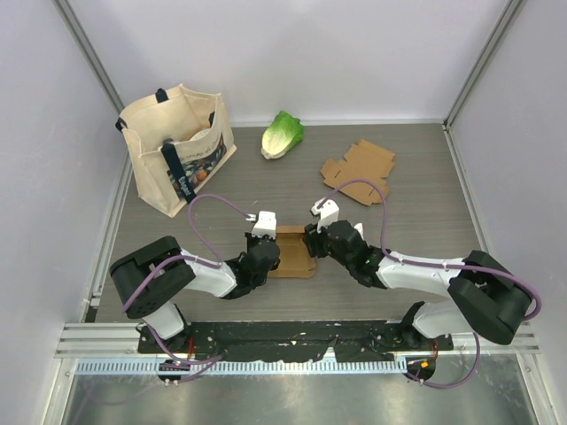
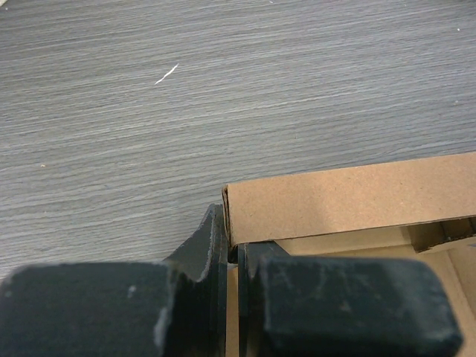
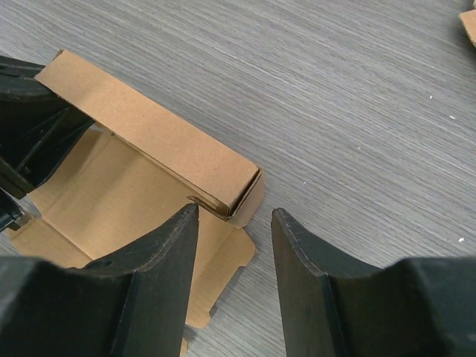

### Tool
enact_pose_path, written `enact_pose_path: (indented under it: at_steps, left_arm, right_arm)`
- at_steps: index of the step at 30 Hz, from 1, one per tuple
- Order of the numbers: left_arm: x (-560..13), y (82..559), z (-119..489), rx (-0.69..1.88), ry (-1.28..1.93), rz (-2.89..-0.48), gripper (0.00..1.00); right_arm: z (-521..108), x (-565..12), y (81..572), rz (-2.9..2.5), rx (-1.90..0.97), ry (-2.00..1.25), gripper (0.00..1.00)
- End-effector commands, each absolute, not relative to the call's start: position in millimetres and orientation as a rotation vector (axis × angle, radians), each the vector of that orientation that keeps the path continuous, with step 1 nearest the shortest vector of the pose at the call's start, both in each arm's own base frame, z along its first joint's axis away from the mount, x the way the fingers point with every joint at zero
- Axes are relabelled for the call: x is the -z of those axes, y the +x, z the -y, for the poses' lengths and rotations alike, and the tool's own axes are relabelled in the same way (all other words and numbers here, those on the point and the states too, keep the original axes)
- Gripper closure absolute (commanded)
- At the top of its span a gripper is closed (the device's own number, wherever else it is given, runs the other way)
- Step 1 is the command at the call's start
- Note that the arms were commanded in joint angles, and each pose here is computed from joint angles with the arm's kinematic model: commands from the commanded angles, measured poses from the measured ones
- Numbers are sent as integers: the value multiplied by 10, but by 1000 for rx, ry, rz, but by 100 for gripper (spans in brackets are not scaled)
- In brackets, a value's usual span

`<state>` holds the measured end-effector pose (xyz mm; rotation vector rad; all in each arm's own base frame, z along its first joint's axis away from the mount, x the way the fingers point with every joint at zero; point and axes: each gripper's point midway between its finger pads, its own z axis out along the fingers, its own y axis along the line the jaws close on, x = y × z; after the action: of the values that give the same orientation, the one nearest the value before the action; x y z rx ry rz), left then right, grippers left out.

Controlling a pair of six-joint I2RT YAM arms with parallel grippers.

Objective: Fold the paper box

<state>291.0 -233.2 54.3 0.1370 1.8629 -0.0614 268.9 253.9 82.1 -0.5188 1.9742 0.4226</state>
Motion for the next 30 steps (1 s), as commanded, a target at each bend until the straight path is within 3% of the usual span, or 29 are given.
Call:
enact_pose_path:
  at_steps: [1,7,19,28,29,30]
  left_arm:
    - [-614,2912,2352,75,124,-1839,100]
    - [-616,2915,2362,81,121,-1837,100]
    - [-625,2912,2353,80,120,-1837,100]
    - [-655,2929,2357,76,97,-1833,100]
    - [-659,2934,2341,67,85,-1833,100]
    - [-657,2937,2336,62,77,-1836,100]
  right_arm:
    - [-2572,-1032,2809,-1878,-413,-473,50]
    - [-2495,-954,2816,-1871,-389,-441,46]
    - [-2638,-873,2976,-1807,-339,-410,55]
    - [-2577,-805,3092,-1748,-108,-297,76]
    - [-2508,-802,3115,-1740,-48,-255,80]
    - [-2513,-805,3111,-1730,-25,-224,92]
